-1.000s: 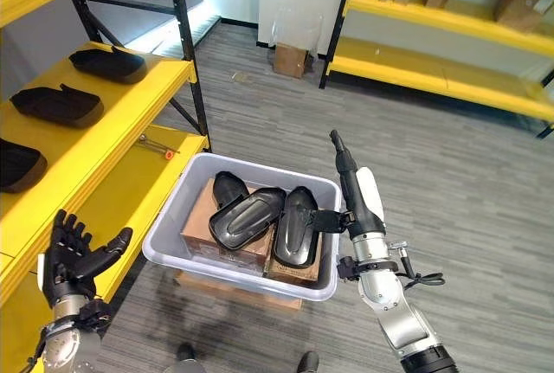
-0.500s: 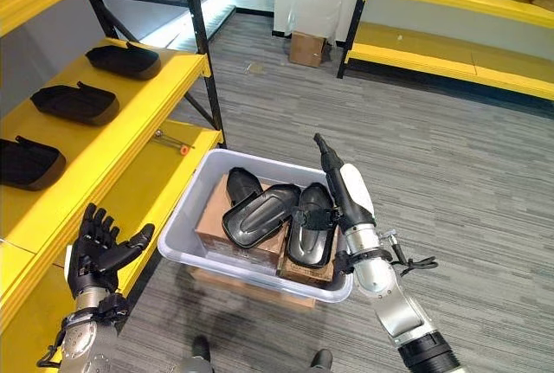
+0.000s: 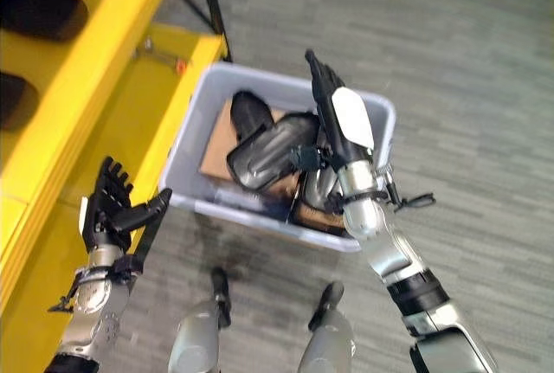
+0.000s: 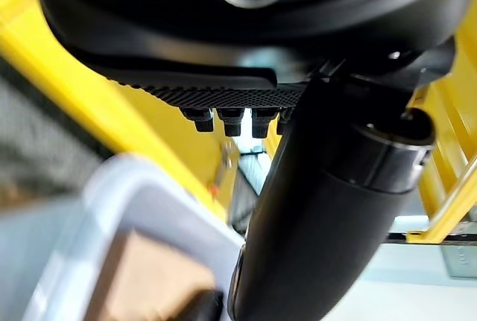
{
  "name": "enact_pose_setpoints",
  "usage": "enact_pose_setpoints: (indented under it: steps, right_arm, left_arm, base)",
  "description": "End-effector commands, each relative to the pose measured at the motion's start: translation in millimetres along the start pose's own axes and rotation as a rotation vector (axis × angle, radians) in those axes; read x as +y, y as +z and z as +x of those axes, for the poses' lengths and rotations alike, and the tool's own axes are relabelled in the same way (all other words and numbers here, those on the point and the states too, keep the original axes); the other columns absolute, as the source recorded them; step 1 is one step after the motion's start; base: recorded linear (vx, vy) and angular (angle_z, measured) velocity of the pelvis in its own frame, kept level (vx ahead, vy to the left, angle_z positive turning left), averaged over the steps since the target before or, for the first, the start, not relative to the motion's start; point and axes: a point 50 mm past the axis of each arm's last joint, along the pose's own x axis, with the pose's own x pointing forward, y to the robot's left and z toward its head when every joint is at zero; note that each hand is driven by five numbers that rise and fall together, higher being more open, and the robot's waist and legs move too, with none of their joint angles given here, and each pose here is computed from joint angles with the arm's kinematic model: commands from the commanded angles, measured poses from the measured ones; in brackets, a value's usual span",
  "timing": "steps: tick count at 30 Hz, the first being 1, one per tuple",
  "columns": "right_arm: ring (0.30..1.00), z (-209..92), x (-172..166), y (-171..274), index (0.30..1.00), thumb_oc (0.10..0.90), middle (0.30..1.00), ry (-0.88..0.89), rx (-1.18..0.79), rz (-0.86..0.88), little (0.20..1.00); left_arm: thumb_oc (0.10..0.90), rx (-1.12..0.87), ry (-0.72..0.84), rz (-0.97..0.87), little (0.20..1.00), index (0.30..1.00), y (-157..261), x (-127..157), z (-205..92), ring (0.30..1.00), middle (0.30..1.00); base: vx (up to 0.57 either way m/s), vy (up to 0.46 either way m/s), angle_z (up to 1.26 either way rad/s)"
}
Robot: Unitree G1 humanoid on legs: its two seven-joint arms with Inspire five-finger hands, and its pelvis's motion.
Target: Move parts from the plastic box to the shelf.
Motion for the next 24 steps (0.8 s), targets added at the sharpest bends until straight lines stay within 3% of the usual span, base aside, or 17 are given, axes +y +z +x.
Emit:
enact_pose_setpoints:
  steps: [1,13,19,24]
  right_arm:
    - [1.0,7.3,-11.7,33.3,1.0,0.9,1.0,-0.094,-0.155,-0.022,1.0]
    - [1.0,15.0,-7.1,39.3,1.0,0.9,1.0,-0.124,-0.16,-0.09,1.0]
    - [1.0,12.9,-20.8,27.5,1.0,0.9,1.0,-0.284,-0.123,-0.24,1.0]
    - [1.0,13.4,-34.4,19.6,1.0,0.9,1.0,-0.316,-0.069,-0.302,1.0]
  left_arm:
    - [0.9,-0.346,0.03,-0.061,1.0,1.0,65.1,10.7,3.2,1.0,1.0]
    - [0.9,-0.392,0.046,-0.146,1.0,1.0,77.4,0.1,2.5,1.0,1.0]
    - [0.9,-0.388,0.047,-0.164,1.0,1.0,75.4,-0.6,-0.4,1.0,1.0]
    - [0.9,-0.385,0.036,-0.163,1.0,1.0,75.3,-0.8,-2.4,1.0,1.0]
  base:
    - [-0.11,-0.003,0.04]
    - [-0.07,-0.011,-0.05]
    - [-0.03,0.006,-0.04]
    - [-0.04,0.011,-0.09]
